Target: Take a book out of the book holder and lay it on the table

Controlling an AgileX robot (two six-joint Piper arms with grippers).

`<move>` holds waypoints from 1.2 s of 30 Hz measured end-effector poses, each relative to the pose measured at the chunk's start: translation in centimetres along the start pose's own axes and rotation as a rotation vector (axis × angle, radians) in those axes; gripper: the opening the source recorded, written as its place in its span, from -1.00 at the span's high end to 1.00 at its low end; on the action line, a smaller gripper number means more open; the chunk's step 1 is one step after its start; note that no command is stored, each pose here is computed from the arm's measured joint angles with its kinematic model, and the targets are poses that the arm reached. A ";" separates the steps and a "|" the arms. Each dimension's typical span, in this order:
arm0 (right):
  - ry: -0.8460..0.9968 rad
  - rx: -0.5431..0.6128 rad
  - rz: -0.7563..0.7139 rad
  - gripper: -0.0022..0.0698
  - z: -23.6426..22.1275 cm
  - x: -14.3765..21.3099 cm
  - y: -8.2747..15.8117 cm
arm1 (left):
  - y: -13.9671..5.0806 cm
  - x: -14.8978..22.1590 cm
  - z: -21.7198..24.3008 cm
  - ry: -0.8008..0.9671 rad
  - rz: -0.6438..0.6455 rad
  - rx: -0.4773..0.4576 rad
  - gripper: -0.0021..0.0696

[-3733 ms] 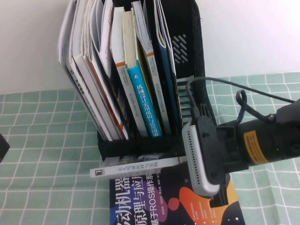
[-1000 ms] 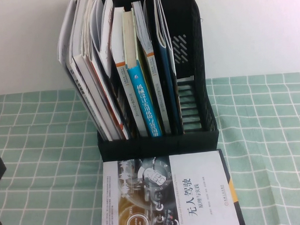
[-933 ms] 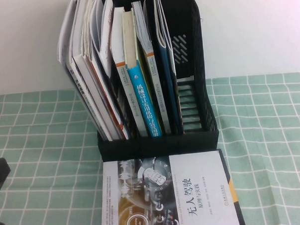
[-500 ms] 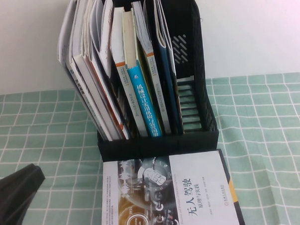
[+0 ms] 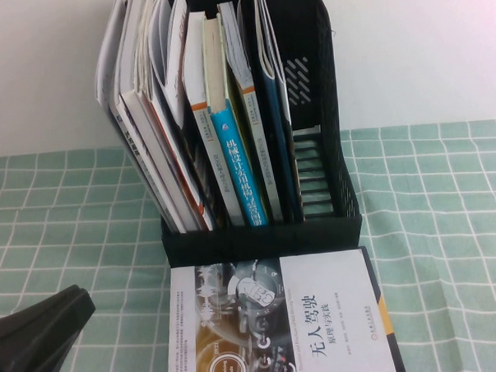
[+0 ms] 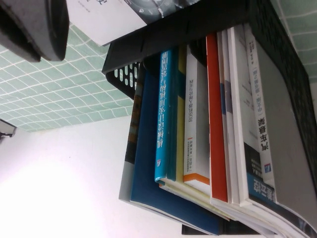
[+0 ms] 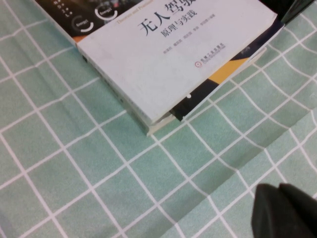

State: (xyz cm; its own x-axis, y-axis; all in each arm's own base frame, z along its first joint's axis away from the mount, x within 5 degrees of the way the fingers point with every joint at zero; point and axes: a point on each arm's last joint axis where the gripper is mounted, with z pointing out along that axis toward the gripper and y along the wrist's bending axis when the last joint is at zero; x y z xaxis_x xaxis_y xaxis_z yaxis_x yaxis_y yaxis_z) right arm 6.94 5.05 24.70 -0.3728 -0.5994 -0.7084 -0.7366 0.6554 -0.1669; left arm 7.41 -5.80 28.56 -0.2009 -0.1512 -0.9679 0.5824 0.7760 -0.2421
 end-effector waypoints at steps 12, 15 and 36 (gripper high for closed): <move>-0.001 -0.006 0.006 0.94 0.0 0.0 0.1 | 0.0 0.0 0.0 0.001 0.000 -0.003 0.95; -0.001 -0.006 0.006 0.94 0.0 0.0 0.1 | 0.0 0.0 0.0 0.001 0.000 -0.003 0.95; -0.001 -0.006 0.006 0.94 0.0 0.0 0.1 | 1.4 -0.7 -1.5 -0.075 0.176 -0.165 0.95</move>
State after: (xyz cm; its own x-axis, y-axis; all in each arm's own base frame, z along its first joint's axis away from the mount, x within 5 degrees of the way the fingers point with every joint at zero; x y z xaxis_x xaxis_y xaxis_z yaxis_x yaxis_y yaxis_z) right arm 6.90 5.10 24.70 -0.3764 -0.5948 -0.7103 -0.7378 0.6561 -0.1584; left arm 7.19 -3.73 28.98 -0.0449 -0.0454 -0.9980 0.4654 0.8830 -0.0611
